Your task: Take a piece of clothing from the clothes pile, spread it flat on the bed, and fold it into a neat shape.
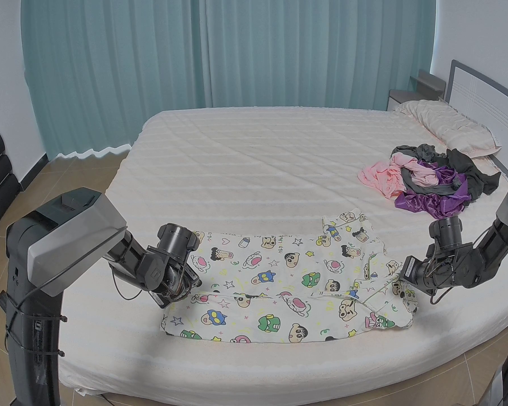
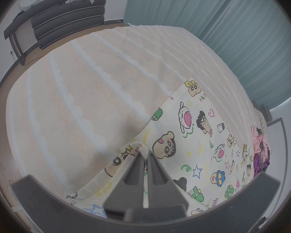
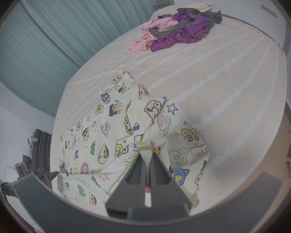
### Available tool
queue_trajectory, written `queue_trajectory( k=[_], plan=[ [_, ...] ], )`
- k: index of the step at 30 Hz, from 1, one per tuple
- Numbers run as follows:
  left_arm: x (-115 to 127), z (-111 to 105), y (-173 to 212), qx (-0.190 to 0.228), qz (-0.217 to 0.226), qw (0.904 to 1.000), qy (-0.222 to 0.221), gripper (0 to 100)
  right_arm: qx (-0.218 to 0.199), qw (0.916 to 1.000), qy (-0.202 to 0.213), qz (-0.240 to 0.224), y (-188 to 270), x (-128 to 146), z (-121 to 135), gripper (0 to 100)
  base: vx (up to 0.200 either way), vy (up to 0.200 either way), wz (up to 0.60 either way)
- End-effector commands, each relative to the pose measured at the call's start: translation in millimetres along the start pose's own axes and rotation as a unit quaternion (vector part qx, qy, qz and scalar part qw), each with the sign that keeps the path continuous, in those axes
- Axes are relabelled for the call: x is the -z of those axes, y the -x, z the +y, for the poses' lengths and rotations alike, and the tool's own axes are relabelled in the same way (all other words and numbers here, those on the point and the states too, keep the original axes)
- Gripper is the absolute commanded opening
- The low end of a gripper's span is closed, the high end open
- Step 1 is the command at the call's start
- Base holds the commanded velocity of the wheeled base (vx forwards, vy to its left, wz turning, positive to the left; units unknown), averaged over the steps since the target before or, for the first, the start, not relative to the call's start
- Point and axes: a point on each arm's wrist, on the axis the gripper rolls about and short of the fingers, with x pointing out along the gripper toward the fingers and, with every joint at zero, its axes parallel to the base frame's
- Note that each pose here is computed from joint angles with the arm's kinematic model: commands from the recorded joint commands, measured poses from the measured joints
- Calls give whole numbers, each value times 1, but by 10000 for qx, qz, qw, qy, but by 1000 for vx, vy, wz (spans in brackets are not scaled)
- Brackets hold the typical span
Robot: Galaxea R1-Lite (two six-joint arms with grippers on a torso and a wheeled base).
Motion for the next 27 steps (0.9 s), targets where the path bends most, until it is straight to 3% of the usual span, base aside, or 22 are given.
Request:
queue_trajectory(
  k=[1,7,15,18,21,22,27],
  plan=[
    [0,-1,-1,3,-5,10000,-4,100,41,10000,-25,87,-8,5,0,100,0,0,0],
    [-2,0,-1,-63,9,10000,38,100,31,9996,-297,-29,-5,1,-1,100,0,0,0],
    [-18,19,17,-101,59,9990,425,100,-183,9905,-1235,-578,30,-5,9,100,0,0,0],
    [-25,36,46,171,544,9967,575,100,-443,9822,-1781,-407,50,14,22,100,0,0,0],
    [-27,45,58,247,710,9951,640,100,-481,9798,-1923,-251,52,25,27,100,0,0,0],
    [-23,58,73,355,1030,9916,700,100,-334,9795,-1985,-26,49,43,29,100,0,0,0],
    [-12,72,93,730,1456,9816,997,100,76,9812,-1923,-113,30,55,25,100,0,0,0]
  ],
)
